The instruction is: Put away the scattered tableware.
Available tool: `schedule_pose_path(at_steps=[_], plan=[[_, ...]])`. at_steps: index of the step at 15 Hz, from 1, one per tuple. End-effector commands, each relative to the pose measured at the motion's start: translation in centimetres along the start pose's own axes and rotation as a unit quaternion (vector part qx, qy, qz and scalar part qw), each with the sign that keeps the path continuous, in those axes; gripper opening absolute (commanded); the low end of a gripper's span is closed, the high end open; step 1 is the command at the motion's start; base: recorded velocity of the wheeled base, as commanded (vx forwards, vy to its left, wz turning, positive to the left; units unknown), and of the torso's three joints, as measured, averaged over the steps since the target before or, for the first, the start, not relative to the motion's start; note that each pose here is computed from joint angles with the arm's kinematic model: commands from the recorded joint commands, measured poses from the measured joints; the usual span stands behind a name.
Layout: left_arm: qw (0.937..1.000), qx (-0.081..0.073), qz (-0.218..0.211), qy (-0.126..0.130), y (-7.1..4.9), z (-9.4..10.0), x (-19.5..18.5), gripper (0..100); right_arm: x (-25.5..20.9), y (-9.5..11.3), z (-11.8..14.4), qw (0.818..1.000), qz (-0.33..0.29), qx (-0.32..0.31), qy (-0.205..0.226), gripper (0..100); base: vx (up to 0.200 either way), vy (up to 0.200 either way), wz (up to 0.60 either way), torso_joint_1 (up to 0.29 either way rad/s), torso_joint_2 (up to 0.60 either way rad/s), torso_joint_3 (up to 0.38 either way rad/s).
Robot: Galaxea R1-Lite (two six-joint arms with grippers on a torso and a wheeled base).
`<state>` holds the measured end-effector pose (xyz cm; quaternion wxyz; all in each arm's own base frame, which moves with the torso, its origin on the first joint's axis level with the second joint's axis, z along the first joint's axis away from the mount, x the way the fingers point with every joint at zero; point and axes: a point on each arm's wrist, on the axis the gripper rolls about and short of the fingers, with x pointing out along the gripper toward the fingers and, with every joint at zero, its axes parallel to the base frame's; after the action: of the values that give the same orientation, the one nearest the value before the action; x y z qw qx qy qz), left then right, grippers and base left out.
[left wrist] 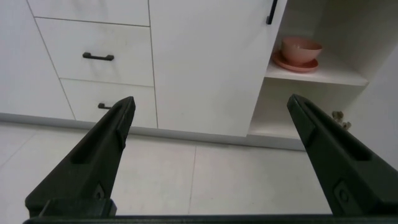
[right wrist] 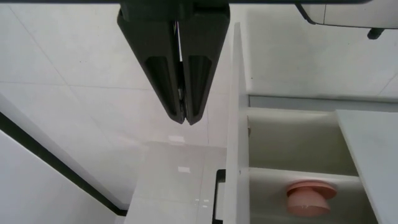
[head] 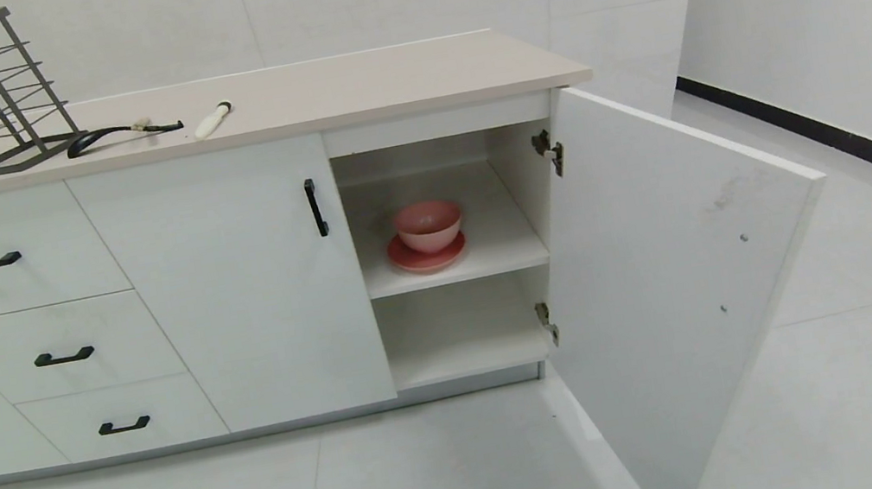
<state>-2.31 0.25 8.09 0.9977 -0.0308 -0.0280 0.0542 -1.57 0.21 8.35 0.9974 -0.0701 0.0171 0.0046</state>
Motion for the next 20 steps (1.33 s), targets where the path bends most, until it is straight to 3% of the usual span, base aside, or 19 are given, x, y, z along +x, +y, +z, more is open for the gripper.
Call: schedule_pose_path(at_steps=[1,3,12,17,18,19,20], plan=[[1.0000,-0.002,0.000,0.000,0.0,0.0,0.0,100,0.0,0.0,0.0,1.000,0.000,0.000,0.000,0,0.000,-0.200,0.00,-0.002,0.00,0.002],[1.0000,-0.002,0.000,-0.001,0.0,0.0,0.0,100,0.0,0.0,0.0,1.000,-0.002,0.000,0.000,0,0.000,-0.200,0.00,0.010,0.00,-0.002],[1.0000,-0.007,-0.004,0.000,0.0,0.0,0.0,100,0.0,0.0,0.0,1.000,-0.005,0.028,0.000,0,-0.022,-0.022,0.00,0.000,0.00,0.000],[0.9997,-0.025,-0.003,0.000,0.0,0.0,0.0,100,0.0,0.0,0.0,1.000,-0.003,0.028,0.000,0,-0.080,-0.080,0.00,0.004,0.00,0.000],[0.9997,-0.024,-0.003,0.000,0.0,0.0,0.0,100,0.0,-0.1,0.7,0.999,-0.006,0.027,-0.034,0,0.000,0.000,0.00,0.000,0.00,0.000],[0.9997,-0.023,-0.004,0.000,0.0,0.0,0.0,100,-0.2,-0.3,2.6,0.995,-0.017,0.021,-0.099,0,0.000,0.000,0.00,0.000,0.00,0.000],[0.9997,-0.023,-0.004,0.001,0.0,0.0,0.0,100,0.4,-0.5,4.2,0.995,-0.002,0.018,-0.095,0,0.000,0.000,0.00,0.000,0.00,0.000]])
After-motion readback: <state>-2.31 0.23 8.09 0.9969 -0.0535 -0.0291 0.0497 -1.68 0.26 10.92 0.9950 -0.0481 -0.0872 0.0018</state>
